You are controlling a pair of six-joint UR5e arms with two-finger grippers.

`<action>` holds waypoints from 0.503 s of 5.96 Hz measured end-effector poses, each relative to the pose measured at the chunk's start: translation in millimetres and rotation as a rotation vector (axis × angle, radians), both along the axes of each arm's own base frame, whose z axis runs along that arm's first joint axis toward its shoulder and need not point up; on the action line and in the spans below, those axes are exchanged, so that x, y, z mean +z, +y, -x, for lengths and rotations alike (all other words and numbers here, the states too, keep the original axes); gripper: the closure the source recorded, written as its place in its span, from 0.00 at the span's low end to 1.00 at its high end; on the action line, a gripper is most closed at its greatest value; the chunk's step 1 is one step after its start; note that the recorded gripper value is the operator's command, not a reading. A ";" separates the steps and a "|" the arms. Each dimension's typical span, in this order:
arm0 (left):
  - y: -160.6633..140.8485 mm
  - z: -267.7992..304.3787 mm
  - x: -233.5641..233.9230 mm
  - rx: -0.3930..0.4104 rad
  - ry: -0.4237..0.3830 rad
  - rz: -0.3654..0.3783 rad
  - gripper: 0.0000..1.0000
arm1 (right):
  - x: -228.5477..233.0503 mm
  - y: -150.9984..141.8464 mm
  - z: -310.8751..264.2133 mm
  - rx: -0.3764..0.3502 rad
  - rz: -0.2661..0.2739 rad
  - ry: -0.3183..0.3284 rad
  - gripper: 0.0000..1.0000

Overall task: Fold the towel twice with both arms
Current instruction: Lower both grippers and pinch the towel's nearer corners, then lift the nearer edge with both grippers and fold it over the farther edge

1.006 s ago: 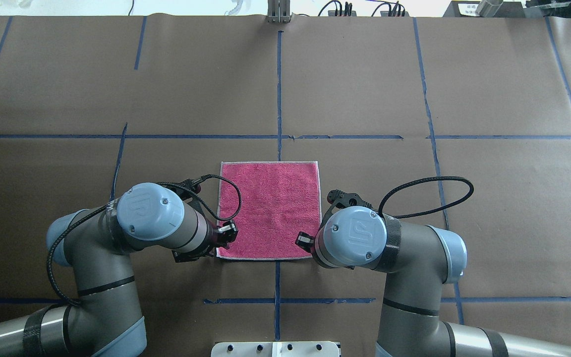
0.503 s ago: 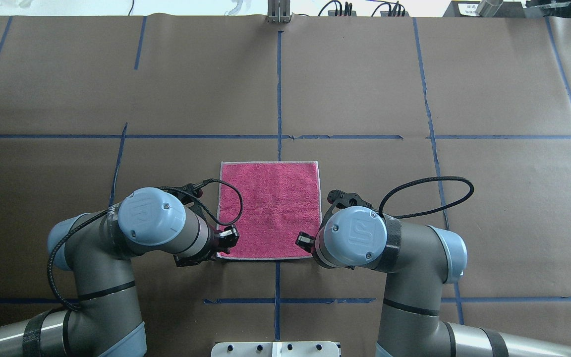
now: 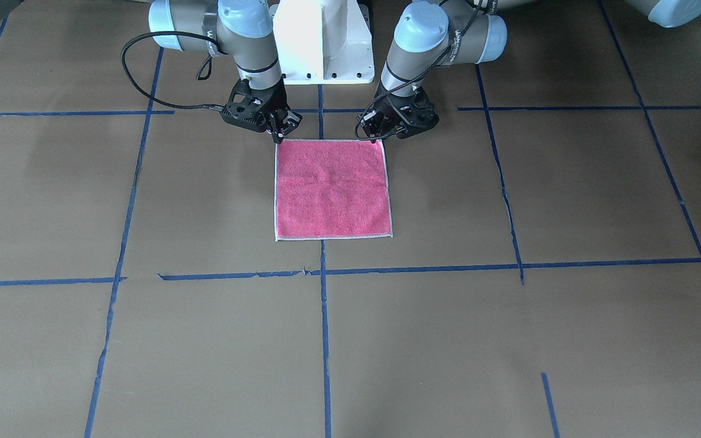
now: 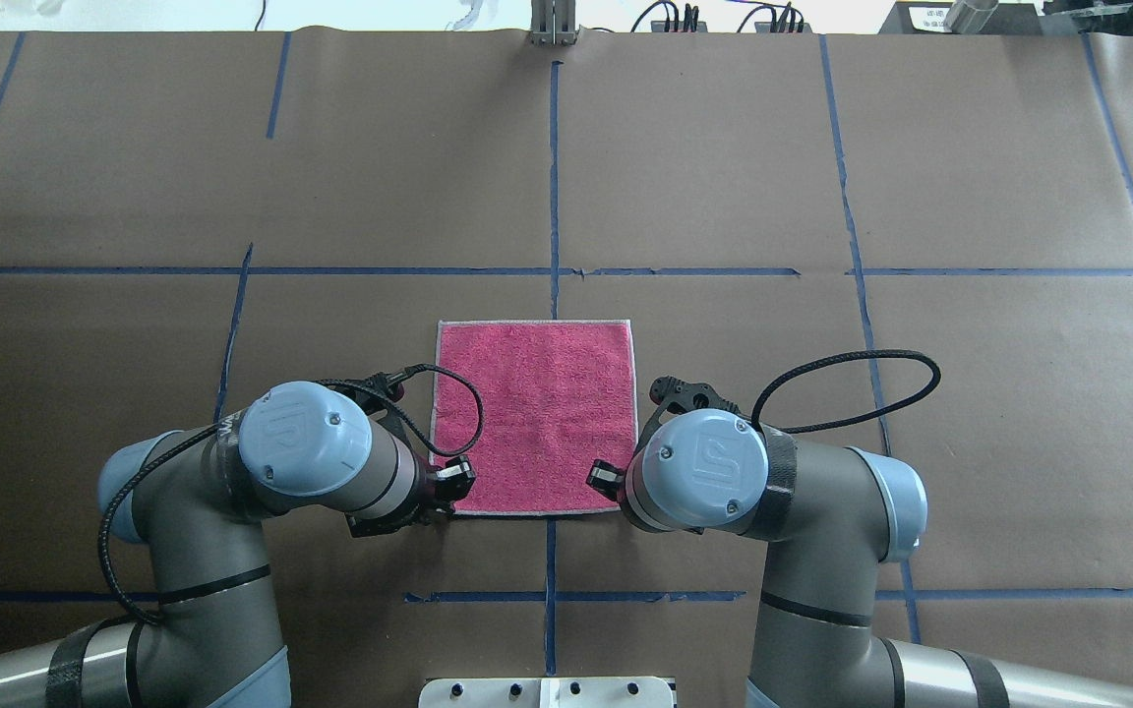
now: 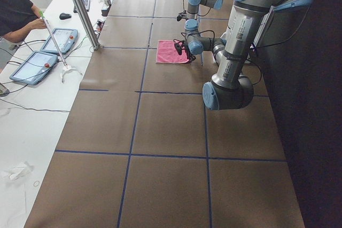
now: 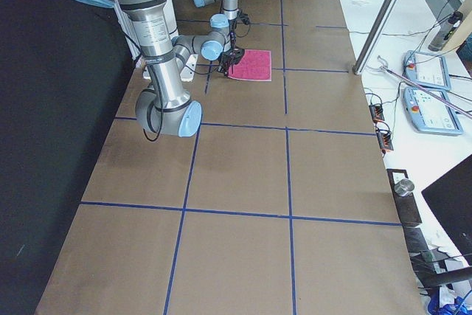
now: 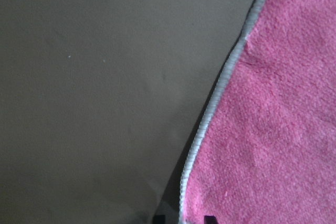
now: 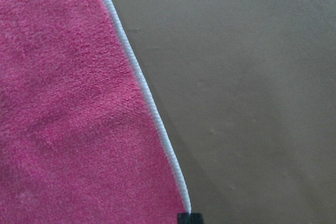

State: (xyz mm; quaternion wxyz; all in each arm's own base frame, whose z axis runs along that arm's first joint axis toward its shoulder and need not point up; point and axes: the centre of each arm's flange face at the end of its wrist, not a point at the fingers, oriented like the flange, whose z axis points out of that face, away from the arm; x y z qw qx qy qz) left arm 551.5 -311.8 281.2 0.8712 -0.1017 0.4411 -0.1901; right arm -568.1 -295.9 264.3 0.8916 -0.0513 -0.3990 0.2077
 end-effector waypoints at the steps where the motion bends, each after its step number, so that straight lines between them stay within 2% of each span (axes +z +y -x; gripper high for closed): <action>1: 0.4 0.4 -0.8 0.001 0.001 0.000 1.00 | 0.0 0.0 0.0 0.000 0.000 0.000 0.97; 3: 1.7 4.4 -8.3 0.001 0.017 -0.005 1.00 | -0.3 -1.5 -2.5 0.003 -0.001 -0.002 0.97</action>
